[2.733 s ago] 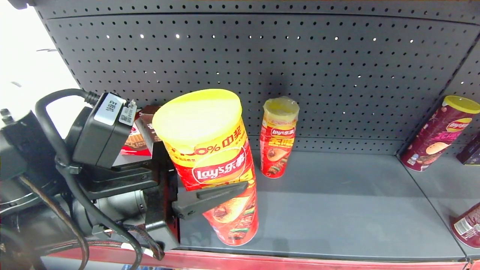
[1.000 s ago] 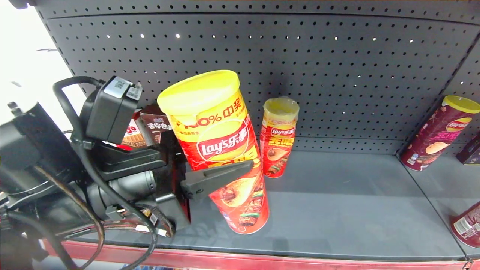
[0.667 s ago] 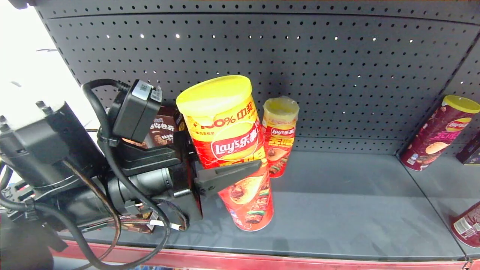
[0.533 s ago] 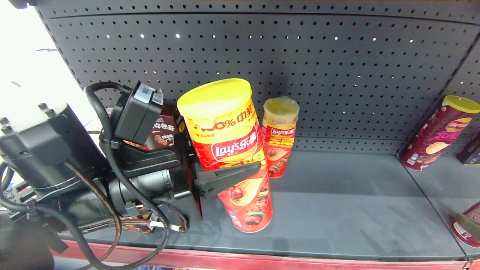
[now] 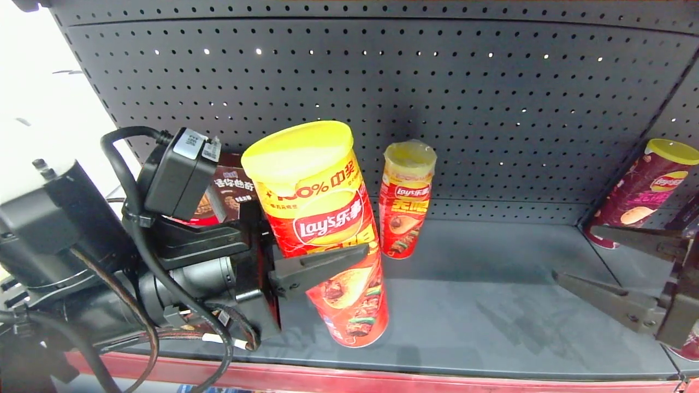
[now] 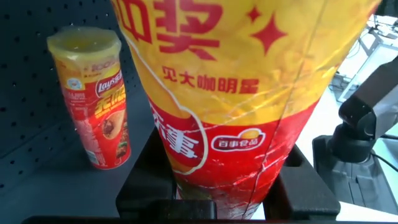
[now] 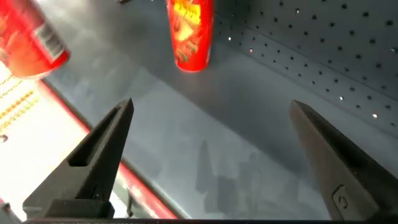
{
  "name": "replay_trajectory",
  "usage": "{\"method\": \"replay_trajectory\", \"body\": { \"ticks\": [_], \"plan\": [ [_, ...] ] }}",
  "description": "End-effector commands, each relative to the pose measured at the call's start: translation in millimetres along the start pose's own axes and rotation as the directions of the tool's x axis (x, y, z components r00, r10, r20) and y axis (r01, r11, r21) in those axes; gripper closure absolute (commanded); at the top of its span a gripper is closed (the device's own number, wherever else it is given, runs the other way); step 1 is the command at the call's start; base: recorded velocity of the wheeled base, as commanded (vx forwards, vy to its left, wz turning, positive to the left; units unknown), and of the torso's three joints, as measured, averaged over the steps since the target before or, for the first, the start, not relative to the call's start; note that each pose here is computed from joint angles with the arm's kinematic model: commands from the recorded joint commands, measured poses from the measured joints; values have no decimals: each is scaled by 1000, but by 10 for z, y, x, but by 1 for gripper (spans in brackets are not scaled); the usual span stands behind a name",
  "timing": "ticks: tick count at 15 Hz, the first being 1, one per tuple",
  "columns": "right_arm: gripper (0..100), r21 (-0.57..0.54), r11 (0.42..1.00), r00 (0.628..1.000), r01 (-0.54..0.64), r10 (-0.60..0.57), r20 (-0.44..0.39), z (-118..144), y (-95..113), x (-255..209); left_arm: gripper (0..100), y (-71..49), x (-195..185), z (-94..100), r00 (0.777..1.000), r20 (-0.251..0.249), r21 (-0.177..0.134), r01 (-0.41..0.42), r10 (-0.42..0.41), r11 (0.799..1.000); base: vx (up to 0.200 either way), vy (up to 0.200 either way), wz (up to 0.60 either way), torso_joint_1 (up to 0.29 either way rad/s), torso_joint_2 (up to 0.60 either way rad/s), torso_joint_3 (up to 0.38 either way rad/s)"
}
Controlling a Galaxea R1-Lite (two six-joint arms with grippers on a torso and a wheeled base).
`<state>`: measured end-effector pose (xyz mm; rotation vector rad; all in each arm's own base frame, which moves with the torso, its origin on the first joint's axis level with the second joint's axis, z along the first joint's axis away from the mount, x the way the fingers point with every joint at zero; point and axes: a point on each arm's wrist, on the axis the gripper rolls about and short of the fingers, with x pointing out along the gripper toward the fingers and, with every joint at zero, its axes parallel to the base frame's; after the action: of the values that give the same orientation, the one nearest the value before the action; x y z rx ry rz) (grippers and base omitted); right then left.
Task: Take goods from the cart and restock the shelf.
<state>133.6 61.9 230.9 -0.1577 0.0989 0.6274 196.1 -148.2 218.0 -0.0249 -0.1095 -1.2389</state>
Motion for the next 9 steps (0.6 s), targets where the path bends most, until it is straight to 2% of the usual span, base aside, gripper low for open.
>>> {"method": "replay_trajectory", "body": {
  "ticks": [1, 2, 5, 8, 9],
  "plan": [
    [0, 12, 1000, 1000, -8, 9, -21, 18, -66, 328, 100, -7, -16, 9, 1000, 2, -1, -4, 4, 1000, 0, 0, 0, 0, 0, 0],
    [0, 8, 1000, 1000, -7, 7, 0, 32, -83, 385, 100, -9, -18, 10, 1000, 1, -3, -5, 5, 1000, 0, 0, 0, 0, 0, 0],
    [0, 17, 1000, 999, -12, 13, -46, -10, -140, 658, 100, 4, -45, 16, 1000, 0, -5, -17, 17, 1000, 0, 0, 0, 0, 0, 0],
    [0, 5, 1000, 1000, -13, 13, 15, 10, -219, 1011, 100, 14, -51, 14, 1000, -1, -6, -24, 24, 1000, 0, 0, 0, 0, 0, 0],
    [0, 5, 1000, 1000, -21, 21, 11, 12, -244, 1170, 100, 12, -54, 7, 1000, -3, -8, -25, 25, 1000, 0, 0, 0, 0, 0, 0]
  ]
}}
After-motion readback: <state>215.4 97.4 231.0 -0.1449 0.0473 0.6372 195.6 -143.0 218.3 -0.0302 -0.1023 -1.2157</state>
